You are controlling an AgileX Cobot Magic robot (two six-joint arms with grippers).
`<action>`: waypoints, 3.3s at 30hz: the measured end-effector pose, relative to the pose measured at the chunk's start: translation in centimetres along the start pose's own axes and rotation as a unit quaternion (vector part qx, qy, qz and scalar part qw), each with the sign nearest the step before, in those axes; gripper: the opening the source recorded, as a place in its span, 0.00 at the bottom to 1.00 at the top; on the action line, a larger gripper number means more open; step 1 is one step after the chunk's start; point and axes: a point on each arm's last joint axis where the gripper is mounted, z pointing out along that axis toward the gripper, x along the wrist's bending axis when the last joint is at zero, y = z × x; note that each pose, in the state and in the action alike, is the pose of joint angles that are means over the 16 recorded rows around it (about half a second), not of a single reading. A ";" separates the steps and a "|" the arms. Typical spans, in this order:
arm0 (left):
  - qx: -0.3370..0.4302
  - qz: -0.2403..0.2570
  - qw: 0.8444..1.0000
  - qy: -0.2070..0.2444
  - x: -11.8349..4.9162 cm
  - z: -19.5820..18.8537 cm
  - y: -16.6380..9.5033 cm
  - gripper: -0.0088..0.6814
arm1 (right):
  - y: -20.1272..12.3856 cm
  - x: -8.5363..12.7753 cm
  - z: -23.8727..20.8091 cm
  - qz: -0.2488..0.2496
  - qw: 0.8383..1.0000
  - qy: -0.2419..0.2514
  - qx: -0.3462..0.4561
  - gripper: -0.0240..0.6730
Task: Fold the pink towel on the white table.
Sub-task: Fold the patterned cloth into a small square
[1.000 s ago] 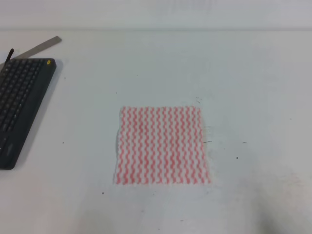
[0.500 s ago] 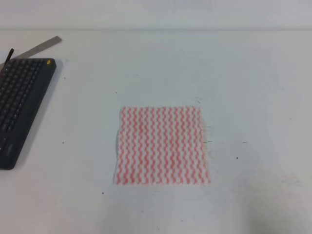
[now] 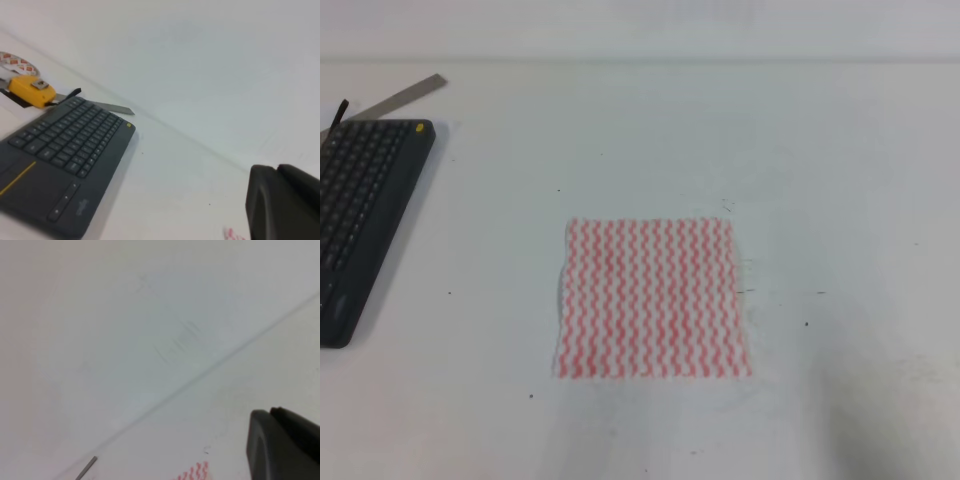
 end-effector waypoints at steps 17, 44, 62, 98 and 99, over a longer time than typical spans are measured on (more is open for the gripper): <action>0.069 0.014 0.997 -0.018 -3.0 0.6 3.3 0.01 | 1.1 2.3 0.8 -0.010 0.997 0.012 0.073 0.01; 0.410 0.106 0.905 -0.053 -6.7 13.2 4.2 0.01 | 1.2 5.4 9.2 -0.074 0.920 -0.036 0.382 0.01; 0.457 0.127 0.867 -0.150 -11.3 15.5 -2.8 0.01 | -2.0 10.2 15.4 -0.067 0.885 0.077 0.455 0.01; 0.466 0.132 0.864 -0.140 -11.5 16.1 -4.4 0.01 | -10.9 5.4 19.3 -0.031 0.822 -0.087 0.563 0.41; 0.466 0.132 0.864 -0.140 -11.5 16.1 -4.4 0.01 | -11.1 5.3 19.4 -0.030 0.821 -0.091 0.562 0.41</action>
